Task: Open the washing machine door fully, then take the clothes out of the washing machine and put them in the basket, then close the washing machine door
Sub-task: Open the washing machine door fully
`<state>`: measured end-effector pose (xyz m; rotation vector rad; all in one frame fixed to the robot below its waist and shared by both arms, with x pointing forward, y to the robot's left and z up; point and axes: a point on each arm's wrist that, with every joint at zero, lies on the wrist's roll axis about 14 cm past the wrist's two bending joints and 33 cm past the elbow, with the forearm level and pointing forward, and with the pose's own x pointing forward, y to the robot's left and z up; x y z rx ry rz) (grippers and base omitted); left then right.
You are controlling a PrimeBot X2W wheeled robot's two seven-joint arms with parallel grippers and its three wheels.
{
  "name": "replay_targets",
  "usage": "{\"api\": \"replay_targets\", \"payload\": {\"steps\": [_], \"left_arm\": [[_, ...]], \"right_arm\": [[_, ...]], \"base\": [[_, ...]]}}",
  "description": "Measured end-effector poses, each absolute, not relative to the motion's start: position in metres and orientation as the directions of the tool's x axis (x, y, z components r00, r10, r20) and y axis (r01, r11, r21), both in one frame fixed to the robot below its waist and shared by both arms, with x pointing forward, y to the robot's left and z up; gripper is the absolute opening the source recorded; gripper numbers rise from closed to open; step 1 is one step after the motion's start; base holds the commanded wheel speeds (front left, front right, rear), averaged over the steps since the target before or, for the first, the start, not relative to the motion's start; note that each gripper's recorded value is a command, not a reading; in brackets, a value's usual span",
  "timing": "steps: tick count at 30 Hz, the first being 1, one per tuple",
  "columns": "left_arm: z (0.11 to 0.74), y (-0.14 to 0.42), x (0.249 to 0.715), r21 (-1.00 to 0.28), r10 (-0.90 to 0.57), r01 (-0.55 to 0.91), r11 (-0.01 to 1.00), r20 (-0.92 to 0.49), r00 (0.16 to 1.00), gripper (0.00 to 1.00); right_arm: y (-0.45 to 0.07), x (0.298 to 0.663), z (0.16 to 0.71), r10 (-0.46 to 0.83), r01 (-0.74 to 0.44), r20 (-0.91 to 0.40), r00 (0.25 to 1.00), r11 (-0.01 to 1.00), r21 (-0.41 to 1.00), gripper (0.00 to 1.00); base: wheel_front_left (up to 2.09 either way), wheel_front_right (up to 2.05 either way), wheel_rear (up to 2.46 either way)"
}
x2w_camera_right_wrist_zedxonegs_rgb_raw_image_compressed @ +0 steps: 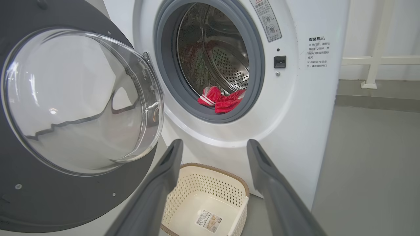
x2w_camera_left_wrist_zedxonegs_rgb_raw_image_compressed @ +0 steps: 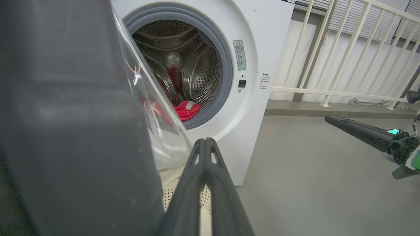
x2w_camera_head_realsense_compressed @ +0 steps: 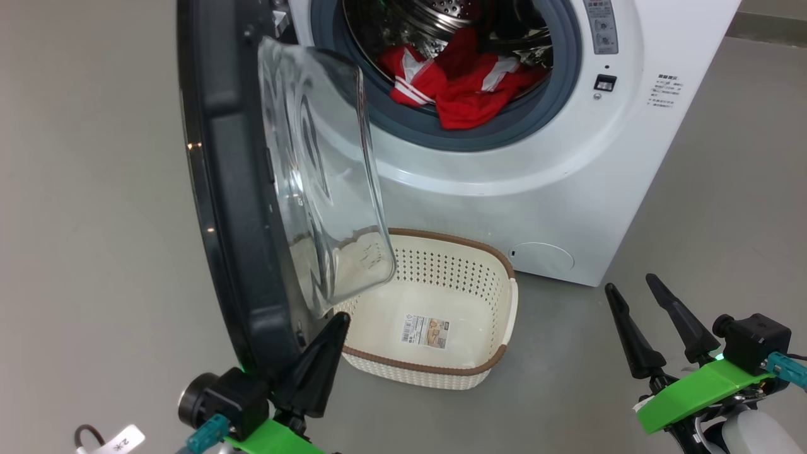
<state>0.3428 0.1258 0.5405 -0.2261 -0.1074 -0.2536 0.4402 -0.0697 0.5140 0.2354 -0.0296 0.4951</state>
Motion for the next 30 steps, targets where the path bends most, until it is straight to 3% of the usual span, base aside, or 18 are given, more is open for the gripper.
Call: {"api": "replay_targets", "payload": {"steps": [30], "left_arm": [[0.536, 0.240, 0.330, -0.196, 0.103, -0.087, 0.977, 0.071, 0.992, 0.00]], "right_arm": [[-0.029, 0.451, 0.498, 0.552, -0.548, 0.058, 0.832, 0.800, 0.245, 1.00]], "base": [[0.00, 0.00, 0.00]]}}
